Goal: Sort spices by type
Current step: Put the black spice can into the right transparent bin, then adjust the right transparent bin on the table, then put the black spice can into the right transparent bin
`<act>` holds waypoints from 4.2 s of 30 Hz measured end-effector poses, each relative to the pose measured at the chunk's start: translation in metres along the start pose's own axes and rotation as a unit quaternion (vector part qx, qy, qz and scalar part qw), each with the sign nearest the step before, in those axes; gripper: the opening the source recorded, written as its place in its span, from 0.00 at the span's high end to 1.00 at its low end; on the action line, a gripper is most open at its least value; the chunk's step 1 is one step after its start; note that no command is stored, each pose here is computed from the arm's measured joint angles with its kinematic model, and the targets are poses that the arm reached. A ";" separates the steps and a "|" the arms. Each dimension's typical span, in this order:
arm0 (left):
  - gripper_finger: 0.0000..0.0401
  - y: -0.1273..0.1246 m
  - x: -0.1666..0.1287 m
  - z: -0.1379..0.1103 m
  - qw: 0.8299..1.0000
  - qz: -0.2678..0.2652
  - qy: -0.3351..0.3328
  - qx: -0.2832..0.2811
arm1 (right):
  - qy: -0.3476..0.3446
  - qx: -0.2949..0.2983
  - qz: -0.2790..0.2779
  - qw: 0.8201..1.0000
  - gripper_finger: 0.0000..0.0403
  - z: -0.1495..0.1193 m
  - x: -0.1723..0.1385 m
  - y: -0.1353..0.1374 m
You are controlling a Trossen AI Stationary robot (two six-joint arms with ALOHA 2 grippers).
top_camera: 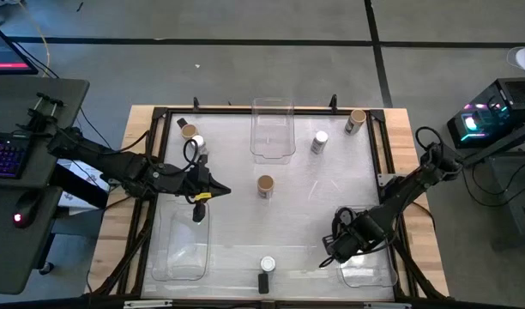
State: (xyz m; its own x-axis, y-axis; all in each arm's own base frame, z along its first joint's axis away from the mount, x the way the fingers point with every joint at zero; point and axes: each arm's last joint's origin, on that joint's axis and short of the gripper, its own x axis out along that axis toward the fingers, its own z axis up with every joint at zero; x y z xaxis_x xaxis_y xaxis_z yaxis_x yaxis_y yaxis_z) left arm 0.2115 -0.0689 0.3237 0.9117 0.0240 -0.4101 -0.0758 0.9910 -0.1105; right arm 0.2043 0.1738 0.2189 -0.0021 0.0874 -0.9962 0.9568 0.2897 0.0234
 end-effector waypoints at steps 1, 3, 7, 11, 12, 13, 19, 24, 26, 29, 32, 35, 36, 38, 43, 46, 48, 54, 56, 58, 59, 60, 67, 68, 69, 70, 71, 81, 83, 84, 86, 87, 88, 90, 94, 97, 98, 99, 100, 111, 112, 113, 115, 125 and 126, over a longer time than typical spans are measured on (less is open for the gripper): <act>1.00 0.000 0.000 0.000 1.000 0.000 0.000 0.000 | -0.004 0.006 0.000 1.000 1.00 0.002 0.001 0.000; 1.00 0.000 0.000 0.000 1.000 0.000 0.000 0.000 | -0.012 0.019 -0.002 1.000 1.00 0.005 0.003 -0.001; 1.00 0.000 0.000 0.000 1.000 0.000 0.000 0.000 | -0.022 0.035 -0.004 0.999 1.00 0.011 0.008 -0.001; 1.00 0.000 0.000 0.000 1.000 0.000 0.001 0.001 | -0.030 0.046 -0.012 0.998 1.00 0.016 0.011 -0.002; 1.00 0.000 0.000 0.000 1.000 0.000 0.001 0.001 | -0.032 0.049 -0.015 0.998 1.00 0.018 0.011 -0.003; 1.00 0.000 0.000 0.000 1.000 0.000 0.001 0.001 | -0.035 0.052 -0.018 0.998 1.00 0.019 0.011 -0.003; 1.00 0.000 0.000 -0.001 1.000 0.001 0.003 0.009 | -0.053 0.066 -0.010 0.996 1.00 0.022 0.010 -0.002; 1.00 0.000 0.000 -0.001 1.000 0.001 0.003 0.010 | -0.011 0.031 0.030 0.999 1.00 0.015 0.000 -0.003; 1.00 0.000 0.000 -0.001 1.000 0.000 0.004 0.010 | -0.001 0.019 0.039 0.999 1.00 0.010 -0.008 -0.007; 1.00 0.000 0.000 -0.001 1.000 -0.002 0.005 0.007 | -0.002 0.013 0.023 1.000 1.00 0.005 -0.024 -0.021; 1.00 0.000 0.000 -0.001 1.000 -0.002 0.005 0.007 | -0.026 0.034 -0.027 0.999 1.00 0.005 -0.039 -0.042; 1.00 0.000 0.000 -0.001 1.000 -0.002 0.005 0.007 | -0.060 0.072 -0.042 0.995 1.00 0.008 -0.051 -0.059; 1.00 0.000 0.000 -0.001 1.000 -0.002 0.005 0.007 | -0.068 0.075 -0.025 0.995 1.00 0.008 -0.054 -0.060; 1.00 0.000 0.000 -0.001 1.000 -0.002 0.005 0.007 | -0.090 0.072 0.033 0.993 1.00 0.011 -0.058 -0.057; 1.00 0.000 0.000 -0.001 1.000 -0.002 0.005 0.005 | -0.133 0.015 0.192 0.972 1.00 0.012 -0.060 -0.022; 1.00 0.000 0.000 -0.001 1.000 -0.002 0.004 0.002 | -0.120 -0.042 0.242 0.962 1.00 0.011 -0.052 0.008; 1.00 0.000 0.000 -0.001 1.000 -0.002 0.004 0.002 | -0.097 -0.083 0.264 0.956 1.00 0.009 -0.043 0.027; 1.00 0.000 0.000 0.000 1.000 -0.003 0.002 -0.013 | -0.012 -0.160 0.231 0.960 1.00 -0.002 -0.012 0.055; 1.00 0.000 0.000 0.000 1.000 -0.003 0.002 -0.015 | -0.002 -0.178 0.200 0.963 1.00 -0.008 -0.009 0.057; 1.00 -0.001 0.000 0.000 1.000 -0.004 0.001 -0.022 | 0.003 -0.208 0.172 0.963 1.00 -0.013 -0.008 0.058; 1.00 -0.001 0.000 0.000 1.000 -0.004 0.002 -0.025 | 0.004 -0.225 0.160 0.961 1.00 -0.016 -0.009 0.058; 1.00 -0.001 0.000 0.000 1.000 -0.004 0.002 -0.026 | 0.003 -0.243 0.152 0.958 1.00 -0.019 -0.011 0.059; 1.00 -0.001 0.000 0.000 1.000 -0.004 0.001 -0.026 | -0.007 -0.362 0.111 0.926 1.00 -0.035 -0.017 0.059; 1.00 -0.001 0.000 0.000 1.000 -0.004 0.001 -0.026 | -0.005 -0.370 0.110 0.922 1.00 -0.037 -0.016 0.058; 1.00 -0.001 0.000 0.000 1.000 -0.004 0.001 -0.028 | -0.003 -0.377 0.110 0.920 1.00 -0.038 -0.016 0.058; 1.00 -0.001 0.000 0.000 1.000 -0.004 0.001 -0.031 | -0.002 -0.385 0.110 0.916 1.00 -0.040 -0.016 0.058; 1.00 -0.001 0.000 0.000 0.999 -0.004 0.001 -0.034 | 0.000 -0.391 0.109 0.914 1.00 -0.041 -0.015 0.057; 1.00 0.000 0.001 -0.002 0.999 0.000 0.004 -0.038 | 0.037 -0.443 0.106 0.889 1.00 -0.049 -0.015 0.053; 1.00 -0.001 0.003 -0.003 0.999 0.000 0.004 -0.038 | 0.041 -0.450 0.104 0.886 1.00 -0.050 -0.015 0.052; 1.00 -0.001 0.004 -0.003 0.999 0.001 0.006 -0.037 | 0.045 -0.452 0.102 0.885 1.00 -0.050 -0.015 0.051; 1.00 -0.002 0.007 -0.004 0.999 0.003 0.011 -0.035 | 0.051 -0.453 0.094 0.885 1.00 -0.050 -0.015 0.050; 1.00 -0.003 0.009 -0.005 0.999 0.004 0.014 -0.034 | 0.055 -0.454 0.092 0.885 1.00 -0.050 -0.014 0.049; 1.00 -0.003 0.011 -0.006 0.999 0.005 0.017 -0.032 | 0.059 -0.454 0.091 0.884 1.00 -0.050 -0.014 0.049; 1.00 -0.004 0.016 -0.008 0.999 0.008 0.026 -0.029 | 0.061 -0.454 0.090 0.884 1.00 -0.050 -0.014 0.049; 1.00 -0.006 0.020 -0.010 0.999 0.007 0.032 -0.027 | 0.055 -0.455 0.099 0.883 1.00 -0.051 -0.020 0.051; 1.00 -0.006 0.015 -0.003 0.999 0.000 0.020 -0.030 | 0.009 -0.464 0.131 0.876 1.00 -0.052 -0.036 0.060; 1.00 -0.006 0.011 0.001 1.000 -0.002 0.011 -0.028 | -0.015 -0.466 0.144 0.873 1.00 -0.052 -0.044 0.063; 1.00 -0.005 0.007 0.007 1.000 -0.006 0.001 -0.024 | -0.042 -0.465 0.157 0.870 1.00 -0.051 -0.051 0.067; 1.00 -0.005 0.002 0.012 1.000 -0.010 -0.012 -0.021 | -0.074 -0.462 0.170 0.867 1.00 -0.048 -0.060 0.072; 1.00 -0.010 -0.018 0.030 0.998 -0.044 -0.052 -0.012 | -0.277 -0.409 0.229 0.839 1.00 0.006 -0.105 0.109; 1.00 -0.016 -0.014 0.028 0.997 -0.063 -0.048 -0.008 | -0.275 -0.408 0.229 0.840 1.00 0.010 -0.105 0.111; 1.00 -0.024 -0.008 0.025 0.996 -0.084 -0.037 0.008 | -0.273 -0.409 0.228 0.840 1.00 0.014 -0.105 0.111; 1.00 -0.041 0.009 0.015 0.992 -0.118 -0.008 0.051 | -0.268 -0.415 0.228 0.839 1.00 0.017 -0.106 0.112; 1.00 -0.080 0.048 -0.014 0.982 -0.146 0.077 0.087 | -0.165 -0.496 0.400 0.752 1.00 -0.018 -0.095 0.134; 1.00 -0.081 0.045 -0.012 0.983 -0.147 0.072 0.083 | -0.157 -0.508 0.403 0.745 1.00 -0.021 -0.086 0.140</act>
State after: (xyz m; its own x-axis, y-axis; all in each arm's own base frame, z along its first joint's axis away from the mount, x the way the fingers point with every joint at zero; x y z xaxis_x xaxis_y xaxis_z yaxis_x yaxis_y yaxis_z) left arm 0.2535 -0.1492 0.3037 0.8173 -0.2730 -0.5074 0.2593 0.9607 -0.0992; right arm 0.3319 0.2272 0.3093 0.6747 0.4418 -0.5912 -0.1025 0.8494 0.5178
